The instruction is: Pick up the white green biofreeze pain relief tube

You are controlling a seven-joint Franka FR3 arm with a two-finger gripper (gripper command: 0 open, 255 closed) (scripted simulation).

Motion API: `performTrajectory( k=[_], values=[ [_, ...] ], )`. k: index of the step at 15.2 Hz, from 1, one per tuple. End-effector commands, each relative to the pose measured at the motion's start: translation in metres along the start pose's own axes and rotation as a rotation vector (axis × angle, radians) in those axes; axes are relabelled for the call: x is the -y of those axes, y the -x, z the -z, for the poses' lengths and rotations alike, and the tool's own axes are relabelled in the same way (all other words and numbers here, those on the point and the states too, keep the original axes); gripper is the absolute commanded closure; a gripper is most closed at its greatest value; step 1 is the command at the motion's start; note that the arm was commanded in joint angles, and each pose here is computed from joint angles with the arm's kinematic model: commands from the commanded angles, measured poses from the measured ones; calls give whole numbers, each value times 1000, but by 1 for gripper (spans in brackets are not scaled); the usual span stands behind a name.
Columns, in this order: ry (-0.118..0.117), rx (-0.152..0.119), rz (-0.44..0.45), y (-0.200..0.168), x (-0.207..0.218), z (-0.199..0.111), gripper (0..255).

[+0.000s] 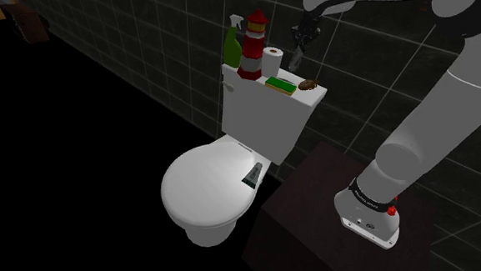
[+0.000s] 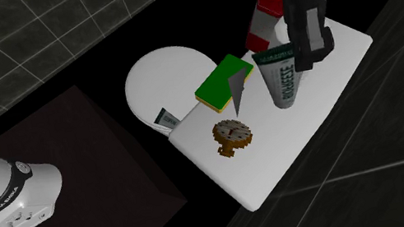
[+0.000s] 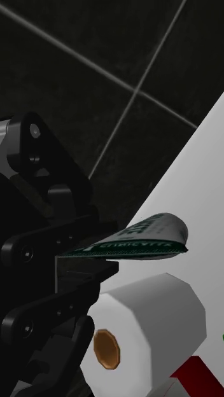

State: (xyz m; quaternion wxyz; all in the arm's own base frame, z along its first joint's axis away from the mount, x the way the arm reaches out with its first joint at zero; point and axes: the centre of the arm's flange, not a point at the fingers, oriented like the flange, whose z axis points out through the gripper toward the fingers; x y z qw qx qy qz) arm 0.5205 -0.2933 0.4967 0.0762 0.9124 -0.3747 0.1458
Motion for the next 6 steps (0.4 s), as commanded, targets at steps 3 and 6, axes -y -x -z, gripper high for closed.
performTrajectory(
  k=[3,6],
  values=[
    [0,0,0,-7,-1,20,255],
    [0,0,0,-9,-1,26,255]
  ],
)
